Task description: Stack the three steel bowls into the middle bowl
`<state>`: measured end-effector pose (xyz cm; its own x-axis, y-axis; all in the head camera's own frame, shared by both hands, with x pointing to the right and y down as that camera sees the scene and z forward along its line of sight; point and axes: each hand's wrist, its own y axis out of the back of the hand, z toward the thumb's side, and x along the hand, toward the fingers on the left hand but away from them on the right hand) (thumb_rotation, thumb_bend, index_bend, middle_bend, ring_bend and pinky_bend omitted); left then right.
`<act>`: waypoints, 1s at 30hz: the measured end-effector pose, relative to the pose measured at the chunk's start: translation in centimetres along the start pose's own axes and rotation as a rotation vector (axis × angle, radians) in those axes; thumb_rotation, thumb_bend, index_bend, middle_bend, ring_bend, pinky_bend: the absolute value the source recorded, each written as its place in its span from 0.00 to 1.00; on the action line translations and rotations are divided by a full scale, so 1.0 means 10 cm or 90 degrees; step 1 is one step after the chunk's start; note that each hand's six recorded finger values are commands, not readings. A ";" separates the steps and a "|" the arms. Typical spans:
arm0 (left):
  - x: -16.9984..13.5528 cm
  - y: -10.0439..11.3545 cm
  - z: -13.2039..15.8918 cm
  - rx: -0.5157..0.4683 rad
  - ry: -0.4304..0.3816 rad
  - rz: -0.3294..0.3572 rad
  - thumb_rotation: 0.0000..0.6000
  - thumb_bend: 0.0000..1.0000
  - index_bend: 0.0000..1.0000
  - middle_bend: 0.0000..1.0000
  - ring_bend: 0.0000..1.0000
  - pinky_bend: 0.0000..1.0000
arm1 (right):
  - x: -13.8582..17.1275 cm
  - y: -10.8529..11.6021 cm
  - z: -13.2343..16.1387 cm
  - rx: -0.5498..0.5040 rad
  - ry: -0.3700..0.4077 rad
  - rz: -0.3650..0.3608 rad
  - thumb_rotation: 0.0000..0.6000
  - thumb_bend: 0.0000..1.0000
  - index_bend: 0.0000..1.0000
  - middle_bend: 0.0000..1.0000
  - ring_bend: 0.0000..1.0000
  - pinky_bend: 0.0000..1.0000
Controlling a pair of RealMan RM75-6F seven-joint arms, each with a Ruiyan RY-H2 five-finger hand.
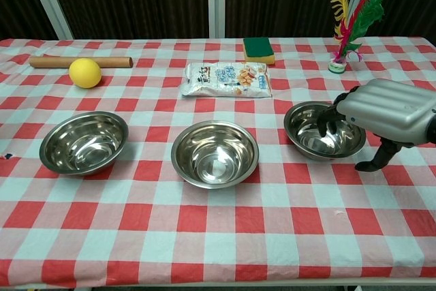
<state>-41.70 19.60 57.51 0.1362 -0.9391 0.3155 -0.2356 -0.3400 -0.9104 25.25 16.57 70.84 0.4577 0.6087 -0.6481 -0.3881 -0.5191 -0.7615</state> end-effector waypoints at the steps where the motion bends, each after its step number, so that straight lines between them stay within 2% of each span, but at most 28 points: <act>1: 0.00 0.00 -0.01 0.000 0.001 -0.001 1.00 0.14 0.27 0.29 0.21 0.28 | -0.01 -0.01 0.01 0.001 0.001 0.001 1.00 0.12 0.38 0.38 0.27 0.29; 11: 0.00 -0.04 -0.07 -0.001 0.009 -0.007 1.00 0.14 0.27 0.29 0.21 0.28 | -0.14 -0.09 0.06 0.005 0.005 0.011 1.00 0.24 0.47 0.44 0.33 0.37; 20: 0.01 -0.05 -0.11 -0.003 0.014 -0.010 1.00 0.14 0.27 0.29 0.21 0.28 | -0.22 -0.17 0.07 0.004 0.001 0.021 1.00 0.36 0.59 0.52 0.42 0.46; 30: 0.01 -0.05 -0.10 -0.007 0.013 -0.010 1.00 0.14 0.27 0.29 0.21 0.28 | -0.22 -0.15 0.05 0.004 -0.006 0.014 1.00 0.40 0.65 0.56 0.46 0.50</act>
<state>-42.57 19.61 58.24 0.1196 -0.9345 0.3353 -0.2441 -0.3550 -0.9024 24.39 16.34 73.35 0.4413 0.6023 -0.6652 -0.4028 -0.5294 -0.7466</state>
